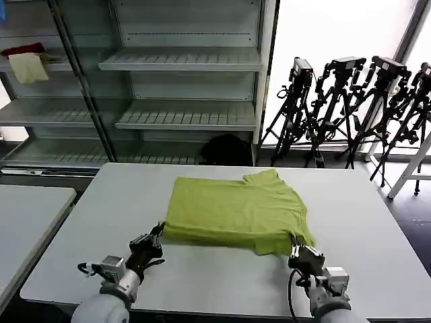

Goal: Fold and organize the clothes.

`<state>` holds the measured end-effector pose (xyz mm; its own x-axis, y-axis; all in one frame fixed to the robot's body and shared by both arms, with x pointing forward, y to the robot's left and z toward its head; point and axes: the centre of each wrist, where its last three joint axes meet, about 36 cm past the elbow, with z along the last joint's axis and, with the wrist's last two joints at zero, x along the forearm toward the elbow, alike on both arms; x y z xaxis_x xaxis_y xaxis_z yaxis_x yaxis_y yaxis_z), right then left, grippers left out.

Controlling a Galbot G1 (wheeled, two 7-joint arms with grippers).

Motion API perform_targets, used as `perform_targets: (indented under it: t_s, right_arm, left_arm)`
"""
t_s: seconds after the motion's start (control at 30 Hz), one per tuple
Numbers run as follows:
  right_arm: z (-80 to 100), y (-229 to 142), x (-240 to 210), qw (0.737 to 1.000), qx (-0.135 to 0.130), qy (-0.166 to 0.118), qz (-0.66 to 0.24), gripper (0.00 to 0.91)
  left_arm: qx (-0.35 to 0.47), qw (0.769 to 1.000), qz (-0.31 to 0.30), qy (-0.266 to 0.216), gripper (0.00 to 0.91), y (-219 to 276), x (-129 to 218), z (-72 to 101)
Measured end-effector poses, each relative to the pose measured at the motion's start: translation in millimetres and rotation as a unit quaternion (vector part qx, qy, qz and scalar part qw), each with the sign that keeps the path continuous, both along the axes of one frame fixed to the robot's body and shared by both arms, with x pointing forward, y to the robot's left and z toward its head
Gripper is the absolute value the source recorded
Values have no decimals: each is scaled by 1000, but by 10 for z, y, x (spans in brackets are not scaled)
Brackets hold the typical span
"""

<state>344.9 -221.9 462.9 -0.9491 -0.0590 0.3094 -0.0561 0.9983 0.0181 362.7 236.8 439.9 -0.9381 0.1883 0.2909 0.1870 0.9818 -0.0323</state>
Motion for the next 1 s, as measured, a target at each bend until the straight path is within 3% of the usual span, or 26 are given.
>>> perform_targets:
  t_s: [0.3,0.33,0.37,0.4,0.6,1.0]
  right_arm:
    - [-78,21,315,1000,-4,-3,5,0]
    - [-87,23,346,1000,-6,-3,5,907]
    - [-99,24,378,1000,-8,-3,4,907]
    - [-111,23,407,1000,-10,-2,2,907]
    - [-172,-11,604,999,-33,-8,-12,907]
    - [-99,-327,671,997,-69,-14,-36,907]
  left_arm:
    - [12,1000,6,8,0,40,240,-125]
    - [13,1000,6,8,373,42,260,-133]
    - [14,1000,6,9,776,43,279,-141]
    - [16,1000,7,10,907,43,298,-153]
    - [23,1000,6,6,907,37,346,-187]
    - [33,999,15,-4,907,125,315,-120]
